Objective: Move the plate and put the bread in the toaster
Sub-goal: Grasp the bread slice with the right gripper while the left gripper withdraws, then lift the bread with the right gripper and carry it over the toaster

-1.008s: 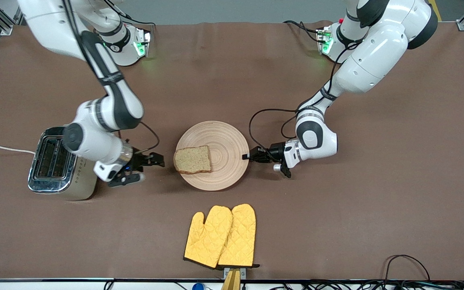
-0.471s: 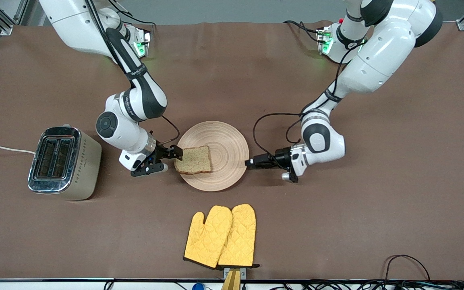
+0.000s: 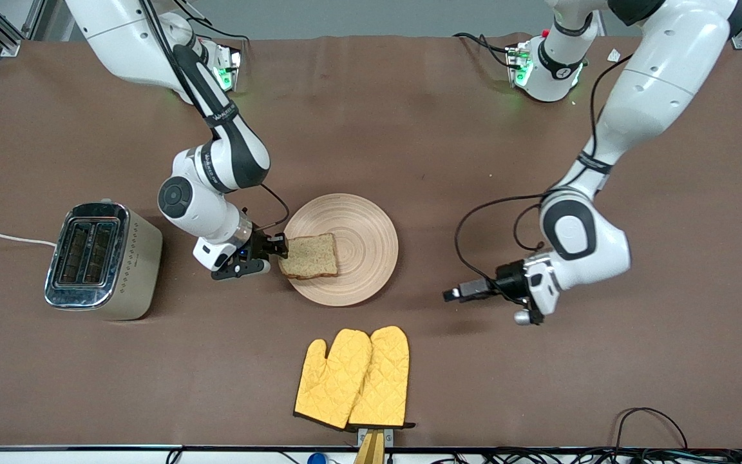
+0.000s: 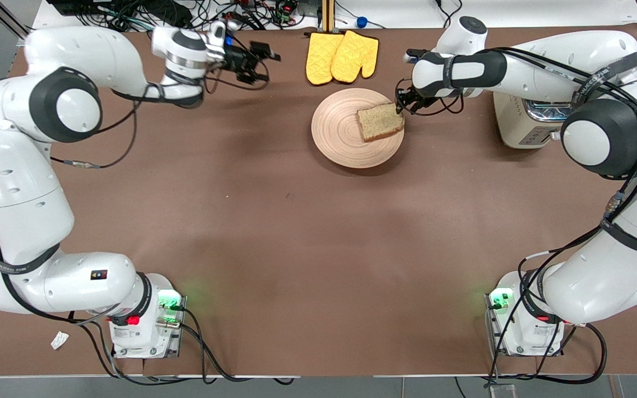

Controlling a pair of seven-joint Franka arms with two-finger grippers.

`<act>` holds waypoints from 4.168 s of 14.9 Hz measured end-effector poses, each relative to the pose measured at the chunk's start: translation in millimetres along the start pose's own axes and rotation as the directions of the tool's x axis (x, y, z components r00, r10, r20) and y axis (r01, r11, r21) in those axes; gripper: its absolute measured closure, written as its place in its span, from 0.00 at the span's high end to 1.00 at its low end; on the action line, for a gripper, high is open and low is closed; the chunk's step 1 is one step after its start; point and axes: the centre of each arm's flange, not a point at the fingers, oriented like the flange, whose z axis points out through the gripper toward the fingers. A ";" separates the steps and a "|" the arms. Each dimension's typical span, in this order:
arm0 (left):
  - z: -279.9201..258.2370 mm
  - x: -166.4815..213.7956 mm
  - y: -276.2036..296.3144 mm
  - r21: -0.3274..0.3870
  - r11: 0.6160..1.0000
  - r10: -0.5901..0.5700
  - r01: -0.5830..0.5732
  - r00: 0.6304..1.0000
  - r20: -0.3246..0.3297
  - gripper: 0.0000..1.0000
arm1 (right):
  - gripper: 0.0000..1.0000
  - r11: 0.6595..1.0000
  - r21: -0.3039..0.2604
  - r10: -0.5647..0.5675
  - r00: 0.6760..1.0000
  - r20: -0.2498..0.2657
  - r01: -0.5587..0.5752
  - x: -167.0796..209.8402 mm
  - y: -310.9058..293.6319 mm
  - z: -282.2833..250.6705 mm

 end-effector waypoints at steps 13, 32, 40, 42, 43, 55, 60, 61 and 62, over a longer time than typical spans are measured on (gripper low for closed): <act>-199.0 44.2 94.6 0.422 0.906 -0.073 -0.018 0.977 0.199 1.00 | 0.44 1.000 -0.003 0.015 1.000 0.003 -0.015 -3.3 -0.8 5.8; -369.8 -102.0 247.5 0.853 0.494 0.076 -0.167 0.986 0.149 1.00 | 0.07 0.999 -0.007 0.036 0.999 0.005 -0.036 -10.4 -18.9 22.9; -362.6 -106.9 254.1 0.850 0.492 0.090 -0.187 0.982 0.164 1.00 | 0.05 0.998 -0.017 0.059 0.989 0.137 -0.057 18.9 -4.9 -18.8; -362.9 -107.4 254.1 0.850 0.492 0.090 -0.187 0.982 0.165 1.00 | 0.05 0.998 -0.065 0.027 0.985 0.172 -0.016 35.0 0.1 -54.9; -363.7 -107.9 254.6 0.851 0.492 0.091 -0.187 0.982 0.163 1.00 | 0.05 0.994 -0.110 0.011 0.984 0.180 0.009 40.8 -1.8 -77.5; -364.2 -103.8 256.3 0.849 0.494 0.116 -0.187 0.982 0.148 1.00 | 0.05 0.617 -0.786 0.140 0.988 0.061 -0.039 42.7 3.7 -256.3; -365.4 -104.1 261.7 0.848 0.495 0.130 -0.190 0.981 0.144 1.00 | 0.05 0.443 -0.889 0.201 0.979 -0.032 -0.120 33.1 3.8 -256.8; -365.6 -104.1 262.2 0.848 0.495 0.131 -0.190 0.981 0.143 1.00 | 0.05 0.429 -0.892 0.216 0.975 -0.050 -0.141 33.3 8.7 -255.4; -365.7 -104.1 262.2 0.848 0.495 0.131 -0.190 0.981 0.143 1.00 | 0.05 0.418 -0.894 0.232 0.970 -0.067 -0.162 34.0 15.5 -255.0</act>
